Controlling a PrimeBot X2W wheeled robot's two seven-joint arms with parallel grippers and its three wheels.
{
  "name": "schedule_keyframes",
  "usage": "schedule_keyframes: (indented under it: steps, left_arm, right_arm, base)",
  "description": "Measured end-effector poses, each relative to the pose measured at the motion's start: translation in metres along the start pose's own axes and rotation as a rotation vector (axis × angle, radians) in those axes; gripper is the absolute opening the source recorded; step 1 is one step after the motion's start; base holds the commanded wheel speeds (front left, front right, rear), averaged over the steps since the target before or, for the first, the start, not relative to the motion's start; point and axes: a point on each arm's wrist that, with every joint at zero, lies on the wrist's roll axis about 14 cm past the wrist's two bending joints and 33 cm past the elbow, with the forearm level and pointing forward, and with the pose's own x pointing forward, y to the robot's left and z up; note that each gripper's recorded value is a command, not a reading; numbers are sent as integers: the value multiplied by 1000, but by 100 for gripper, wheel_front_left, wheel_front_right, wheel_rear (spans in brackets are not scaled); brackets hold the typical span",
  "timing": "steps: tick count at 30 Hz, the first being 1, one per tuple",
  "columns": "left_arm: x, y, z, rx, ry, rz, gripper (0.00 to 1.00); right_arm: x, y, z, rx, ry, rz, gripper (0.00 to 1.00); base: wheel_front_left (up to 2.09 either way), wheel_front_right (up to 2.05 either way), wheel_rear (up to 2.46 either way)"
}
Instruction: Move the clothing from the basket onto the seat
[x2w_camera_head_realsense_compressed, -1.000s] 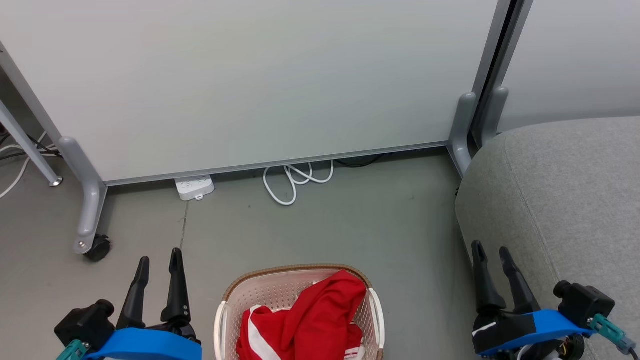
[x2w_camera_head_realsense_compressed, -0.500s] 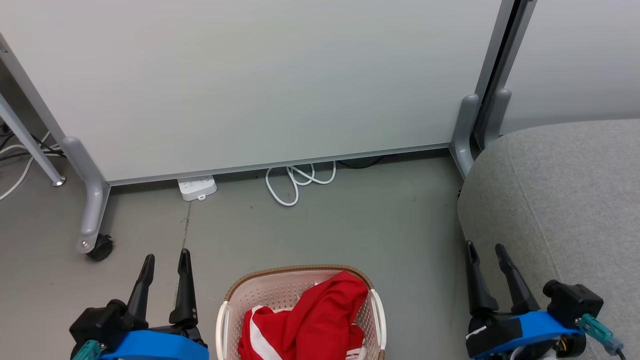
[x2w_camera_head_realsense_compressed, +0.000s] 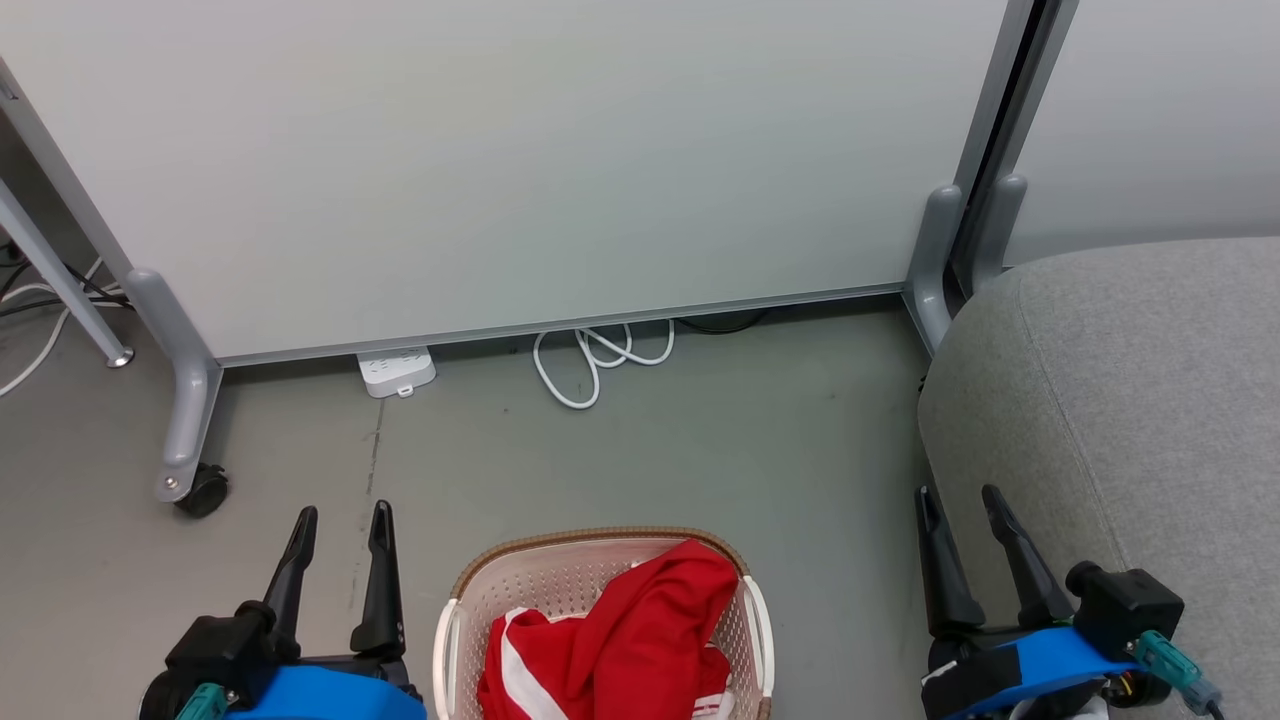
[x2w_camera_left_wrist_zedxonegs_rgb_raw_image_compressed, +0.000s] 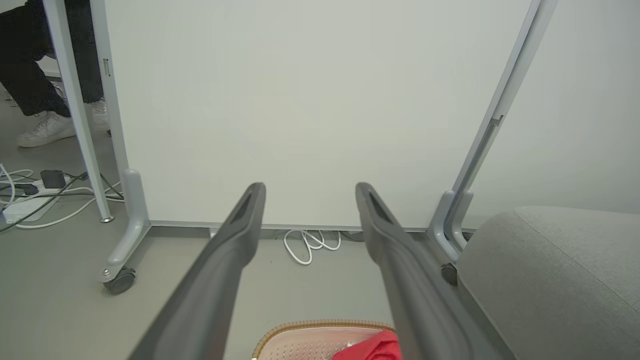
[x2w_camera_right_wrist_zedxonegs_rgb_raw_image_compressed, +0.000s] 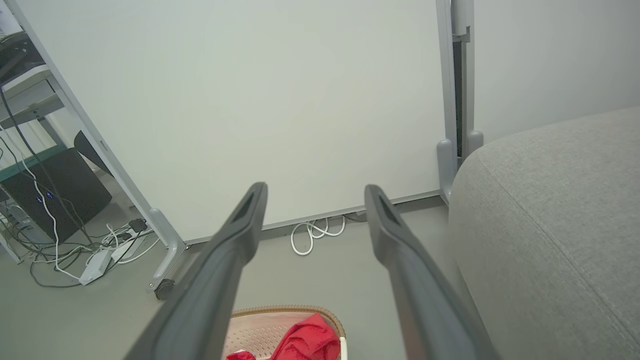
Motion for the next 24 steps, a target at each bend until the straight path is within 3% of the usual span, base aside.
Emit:
schedule_keyframes:
  steps: [24]
  left_arm:
    - [0, -4, -1, 96, -12, -27, 100]
  right_arm:
    - [3, 7, -2, -107, -6, 39, 100]
  base:
    - [0, 0, 0]
